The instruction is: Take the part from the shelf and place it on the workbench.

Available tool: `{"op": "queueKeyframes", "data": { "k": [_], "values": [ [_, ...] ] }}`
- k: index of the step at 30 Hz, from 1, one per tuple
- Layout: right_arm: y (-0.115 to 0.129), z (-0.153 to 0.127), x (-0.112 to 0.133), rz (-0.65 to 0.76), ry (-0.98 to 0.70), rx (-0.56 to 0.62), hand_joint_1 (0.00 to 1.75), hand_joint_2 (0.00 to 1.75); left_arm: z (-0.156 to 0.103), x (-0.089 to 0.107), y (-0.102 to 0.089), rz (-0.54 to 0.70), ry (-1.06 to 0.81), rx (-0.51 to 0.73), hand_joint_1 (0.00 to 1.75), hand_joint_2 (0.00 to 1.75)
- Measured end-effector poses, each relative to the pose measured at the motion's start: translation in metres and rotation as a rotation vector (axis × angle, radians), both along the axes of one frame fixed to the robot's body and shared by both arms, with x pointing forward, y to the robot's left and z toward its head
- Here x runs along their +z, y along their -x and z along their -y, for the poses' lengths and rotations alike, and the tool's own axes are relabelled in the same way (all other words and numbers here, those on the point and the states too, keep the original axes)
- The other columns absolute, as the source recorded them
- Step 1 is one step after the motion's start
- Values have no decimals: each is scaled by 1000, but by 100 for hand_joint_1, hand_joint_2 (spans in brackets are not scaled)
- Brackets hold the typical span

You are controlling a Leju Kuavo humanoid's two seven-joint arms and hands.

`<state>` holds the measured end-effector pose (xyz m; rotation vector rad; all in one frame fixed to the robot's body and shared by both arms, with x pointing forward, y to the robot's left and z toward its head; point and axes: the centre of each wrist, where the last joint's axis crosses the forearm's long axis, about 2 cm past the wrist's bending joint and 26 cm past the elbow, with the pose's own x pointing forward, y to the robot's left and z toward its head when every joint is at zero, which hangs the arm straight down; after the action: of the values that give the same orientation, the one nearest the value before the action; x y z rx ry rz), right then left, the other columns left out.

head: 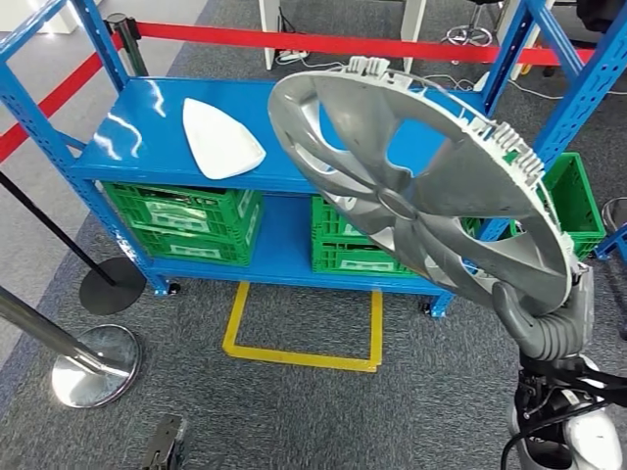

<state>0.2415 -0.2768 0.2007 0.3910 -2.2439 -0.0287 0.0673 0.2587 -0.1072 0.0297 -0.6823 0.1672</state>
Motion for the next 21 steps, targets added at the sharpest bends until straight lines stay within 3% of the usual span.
{"op": "queueKeyframes", "data": {
  "k": [21],
  "values": [
    [12,11,-9,-20,59,-91,175,175,-2,-1,2,-11,-17,-59,0,175]
  ]
}}
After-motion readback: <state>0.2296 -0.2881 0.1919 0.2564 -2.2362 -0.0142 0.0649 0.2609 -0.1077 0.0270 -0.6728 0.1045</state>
